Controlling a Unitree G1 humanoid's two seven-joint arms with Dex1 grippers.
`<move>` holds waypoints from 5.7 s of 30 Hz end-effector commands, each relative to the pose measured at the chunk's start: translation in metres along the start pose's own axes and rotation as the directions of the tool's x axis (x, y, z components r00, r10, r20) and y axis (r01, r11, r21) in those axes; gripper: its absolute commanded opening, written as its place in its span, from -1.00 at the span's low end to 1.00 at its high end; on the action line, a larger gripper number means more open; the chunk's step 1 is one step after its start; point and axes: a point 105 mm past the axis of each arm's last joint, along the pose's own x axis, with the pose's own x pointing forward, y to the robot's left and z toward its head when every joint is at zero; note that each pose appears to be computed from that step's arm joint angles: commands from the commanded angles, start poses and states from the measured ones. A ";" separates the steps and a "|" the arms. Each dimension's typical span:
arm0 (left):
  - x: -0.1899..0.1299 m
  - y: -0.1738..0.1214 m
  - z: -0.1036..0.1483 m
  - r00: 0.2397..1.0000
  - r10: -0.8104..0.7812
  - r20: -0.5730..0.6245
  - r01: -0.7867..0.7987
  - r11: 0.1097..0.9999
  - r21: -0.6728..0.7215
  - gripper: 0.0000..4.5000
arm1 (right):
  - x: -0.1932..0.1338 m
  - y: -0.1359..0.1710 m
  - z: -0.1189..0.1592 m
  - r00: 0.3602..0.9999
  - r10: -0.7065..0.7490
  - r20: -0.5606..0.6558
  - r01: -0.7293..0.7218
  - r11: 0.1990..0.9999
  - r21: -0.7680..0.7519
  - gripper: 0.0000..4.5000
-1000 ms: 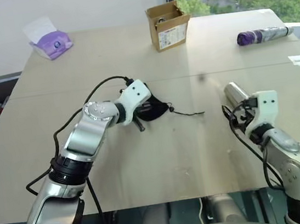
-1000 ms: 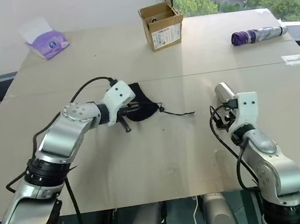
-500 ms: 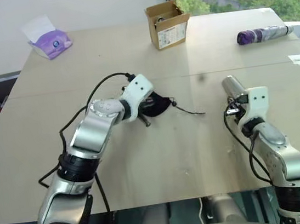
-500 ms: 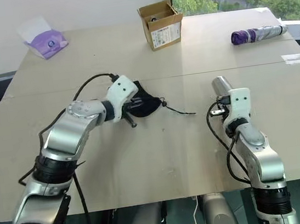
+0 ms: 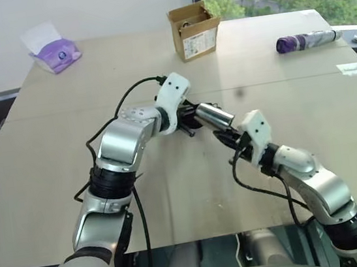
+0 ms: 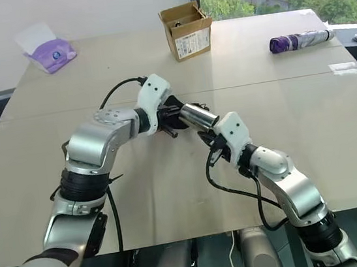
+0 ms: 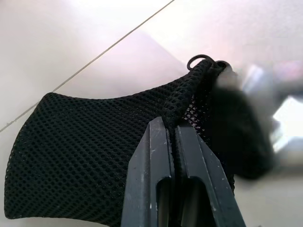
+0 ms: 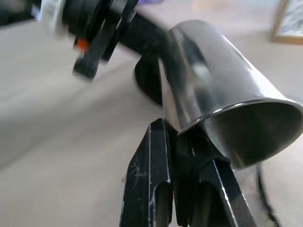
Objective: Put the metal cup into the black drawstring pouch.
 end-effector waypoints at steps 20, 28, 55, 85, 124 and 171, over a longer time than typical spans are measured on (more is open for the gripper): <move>-0.016 -0.008 -0.004 0.999 -0.043 -0.002 0.043 0.998 -0.049 -1.00 | 0.066 -0.005 0.014 0.995 0.000 0.104 0.013 0.992 -0.129 -0.97; -0.024 -0.014 -0.010 0.990 -0.142 0.010 0.137 0.936 -0.325 -1.00 | 0.089 0.001 0.028 0.991 0.047 0.127 -0.007 0.955 -0.297 -0.97; -0.028 0.007 -0.020 0.993 -0.062 0.101 0.101 0.889 -0.446 -1.00 | 0.066 0.002 0.007 0.981 0.194 -0.015 -0.183 0.892 -0.413 -0.97; -0.044 -0.011 -0.014 0.987 -0.130 0.096 0.159 0.893 -0.421 -1.00 | 0.137 0.030 0.032 0.950 0.314 0.006 -0.245 0.752 -0.612 -0.97; -0.054 0.005 -0.015 0.965 -0.067 0.254 0.236 0.646 -0.726 -1.00 | 0.121 0.041 0.033 0.926 0.349 0.147 -0.286 0.899 -0.333 -0.97; -0.065 0.036 -0.009 0.961 -0.059 0.270 0.226 0.730 -0.645 -1.00 | 0.079 0.029 0.048 0.956 0.293 0.028 -0.285 0.944 -0.168 -0.98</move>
